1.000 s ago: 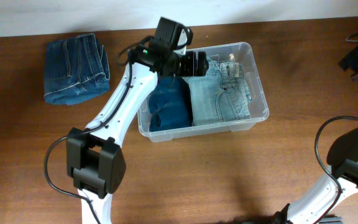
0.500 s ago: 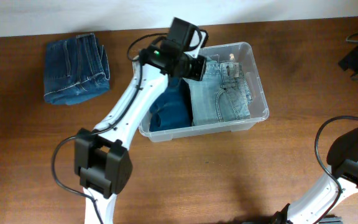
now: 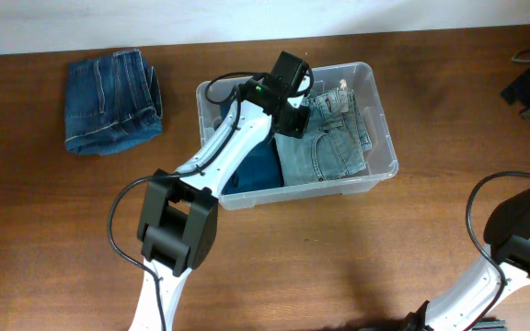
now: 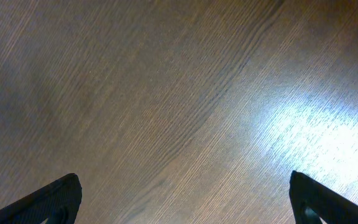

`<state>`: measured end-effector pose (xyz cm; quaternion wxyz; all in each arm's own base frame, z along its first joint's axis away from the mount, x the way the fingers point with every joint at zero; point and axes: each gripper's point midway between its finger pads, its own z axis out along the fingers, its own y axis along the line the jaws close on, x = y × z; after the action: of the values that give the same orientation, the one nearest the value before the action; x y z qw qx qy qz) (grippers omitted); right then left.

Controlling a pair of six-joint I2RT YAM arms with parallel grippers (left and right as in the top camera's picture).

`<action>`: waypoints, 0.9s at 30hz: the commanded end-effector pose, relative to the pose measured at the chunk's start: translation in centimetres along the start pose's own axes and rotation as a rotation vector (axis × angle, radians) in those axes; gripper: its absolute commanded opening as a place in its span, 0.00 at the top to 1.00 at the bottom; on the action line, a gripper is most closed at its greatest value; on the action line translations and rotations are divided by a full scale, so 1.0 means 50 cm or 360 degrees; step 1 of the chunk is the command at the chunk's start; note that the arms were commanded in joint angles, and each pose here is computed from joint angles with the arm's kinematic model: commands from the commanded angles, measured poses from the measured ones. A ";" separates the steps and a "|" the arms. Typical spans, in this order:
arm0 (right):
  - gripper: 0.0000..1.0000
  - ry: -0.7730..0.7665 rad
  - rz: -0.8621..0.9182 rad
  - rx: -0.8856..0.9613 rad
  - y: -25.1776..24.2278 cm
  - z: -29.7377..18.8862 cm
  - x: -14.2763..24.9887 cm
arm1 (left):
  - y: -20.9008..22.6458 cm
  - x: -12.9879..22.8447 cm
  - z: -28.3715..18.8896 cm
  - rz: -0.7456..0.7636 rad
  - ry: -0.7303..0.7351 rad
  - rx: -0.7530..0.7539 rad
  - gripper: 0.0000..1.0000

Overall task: Pack container
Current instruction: 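Lower the light blue jeans into the bin's right side and press flat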

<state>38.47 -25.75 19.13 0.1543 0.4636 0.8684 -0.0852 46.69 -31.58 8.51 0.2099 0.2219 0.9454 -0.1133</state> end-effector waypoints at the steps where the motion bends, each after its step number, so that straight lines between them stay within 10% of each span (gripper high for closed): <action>1: 0.01 0.0011 0.0014 0.0014 -0.001 0.007 0.003 | -0.006 -0.033 -0.026 0.0106 -0.0064 -0.0041 0.94; 9: 0.02 0.0011 0.0014 0.0014 -0.001 0.007 0.003 | -0.094 -0.098 -0.157 0.0177 -0.0239 0.0096 0.94; 27: 0.02 0.0011 0.0014 0.0014 -0.001 0.007 0.003 | -0.178 -0.004 0.089 0.0271 -0.0012 0.0194 0.76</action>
<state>38.47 -25.75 19.13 0.1543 0.4632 0.8685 -0.0853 44.54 -41.22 9.50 0.2419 0.3092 0.9044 -0.1671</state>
